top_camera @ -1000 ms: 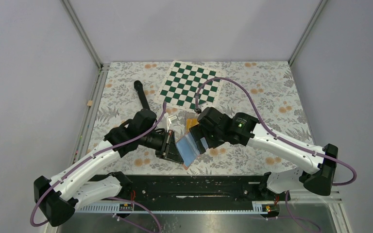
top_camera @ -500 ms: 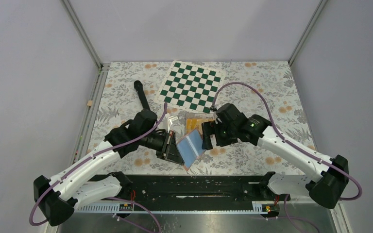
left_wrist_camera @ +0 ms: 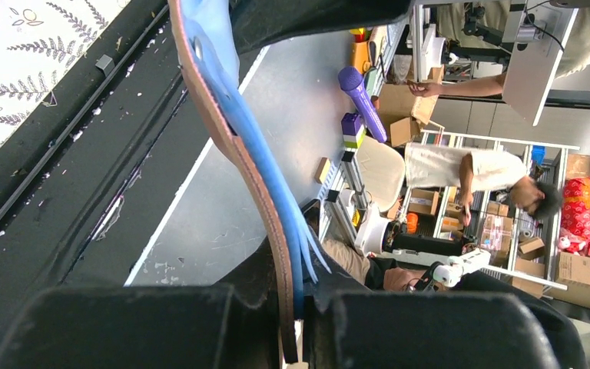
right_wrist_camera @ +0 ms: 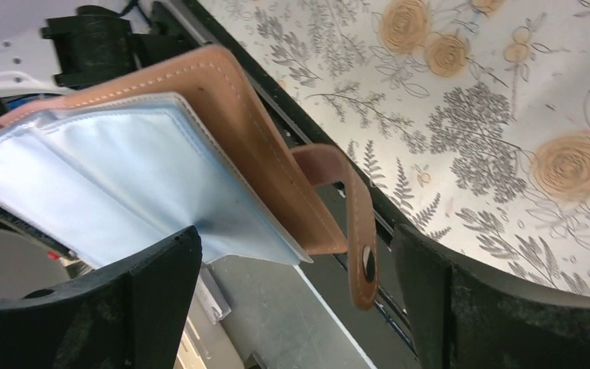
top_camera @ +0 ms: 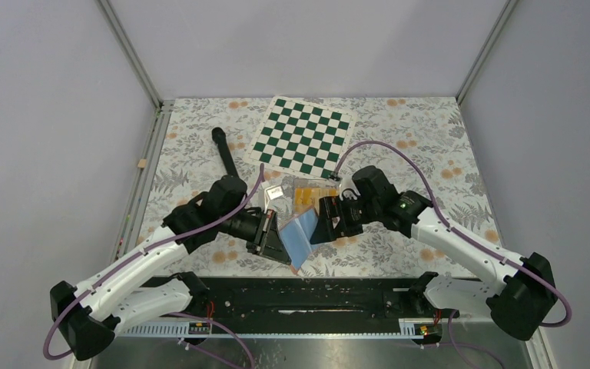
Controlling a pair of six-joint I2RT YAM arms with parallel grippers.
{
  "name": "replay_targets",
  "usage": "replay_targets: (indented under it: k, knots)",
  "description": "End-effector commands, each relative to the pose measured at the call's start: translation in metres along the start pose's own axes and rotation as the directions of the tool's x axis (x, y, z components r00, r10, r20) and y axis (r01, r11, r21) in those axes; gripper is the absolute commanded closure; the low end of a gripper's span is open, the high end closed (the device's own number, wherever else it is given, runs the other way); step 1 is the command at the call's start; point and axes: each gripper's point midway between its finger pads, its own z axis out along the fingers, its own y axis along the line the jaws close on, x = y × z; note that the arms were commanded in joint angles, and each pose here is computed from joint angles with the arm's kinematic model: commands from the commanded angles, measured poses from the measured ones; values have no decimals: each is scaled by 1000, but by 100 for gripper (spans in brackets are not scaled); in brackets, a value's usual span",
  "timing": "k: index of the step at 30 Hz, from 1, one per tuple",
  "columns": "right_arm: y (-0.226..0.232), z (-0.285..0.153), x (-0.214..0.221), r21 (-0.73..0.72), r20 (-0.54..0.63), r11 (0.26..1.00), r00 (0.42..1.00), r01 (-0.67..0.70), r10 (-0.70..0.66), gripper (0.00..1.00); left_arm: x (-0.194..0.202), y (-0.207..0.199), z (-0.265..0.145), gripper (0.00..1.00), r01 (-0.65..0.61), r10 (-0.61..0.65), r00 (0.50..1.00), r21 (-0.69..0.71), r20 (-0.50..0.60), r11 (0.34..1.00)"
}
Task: Put the credit cards into the card holder
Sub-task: Open the card holder, then place the card holder at the corner of the board.
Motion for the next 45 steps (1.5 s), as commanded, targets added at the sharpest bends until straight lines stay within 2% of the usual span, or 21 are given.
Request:
replay_targets:
  k: [1, 3, 7, 10, 14, 19, 22, 23, 25, 26, 28, 30, 33, 36, 45]
  knots:
    - [25, -6, -12, -183, 50, 983, 999, 26, -17, 1, 0, -21, -5, 100, -93, 92, 996, 83, 14, 992]
    - [29, -8, -12, -239, 53, 971, 999, 24, -12, 1, 1, -23, -6, 100, -100, 99, 995, 91, 15, 991]
    - [39, -13, -11, -327, 52, 945, 999, 28, -11, 10, 1, -25, -6, 100, -104, 103, 995, 100, 17, 990]
    - [46, -16, -10, -380, 37, 925, 999, 22, -9, 25, 2, -23, -6, 100, -101, 100, 995, 98, 17, 990]
    - [55, -21, -10, -433, 32, 901, 999, 23, -11, 55, 4, -20, -6, 100, -97, 96, 995, 94, 19, 991]
    - [58, -29, -8, -440, 50, 898, 999, 30, -9, 86, 8, -10, -4, 100, -83, 82, 996, 71, 23, 994]
    - [57, -32, -6, -431, 55, 902, 998, 27, -4, 99, 10, 0, -2, 100, -73, 72, 997, 38, 23, 997]
    - [56, -33, -4, -427, 53, 904, 999, 24, -1, 100, 11, 5, -2, 100, -70, 70, 997, 20, 23, 997]
    - [53, -33, -1, -415, 52, 910, 999, 13, 10, 100, 10, 16, -1, 91, -66, 67, 997, -38, 33, 997]
    - [50, -31, 0, -401, 47, 916, 999, -3, 24, 100, 7, 26, -2, 82, -59, 64, 997, -91, 46, 994]
    - [41, -26, 3, -370, 44, 928, 997, -36, 56, 100, -1, 47, -7, 55, -37, 58, 994, -228, 87, 973]
    - [30, -19, 7, -338, 43, 938, 994, -78, 98, 100, -12, 72, -17, 34, 21, 45, 986, -390, 158, 921]
    - [7, -6, 12, -264, 53, 953, 985, -146, 165, 100, -25, 92, -28, 21, 100, 25, 973, -514, 231, 852]
    - [-18, 8, 18, -194, 79, 953, 965, -233, 252, 100, -35, 98, -26, 20, 146, 3, 964, -539, 266, 829]
    - [-74, 35, 24, -47, 184, 898, 880, -437, 438, 100, -52, 92, 0, 23, 135, -10, 967, -475, 255, 870]
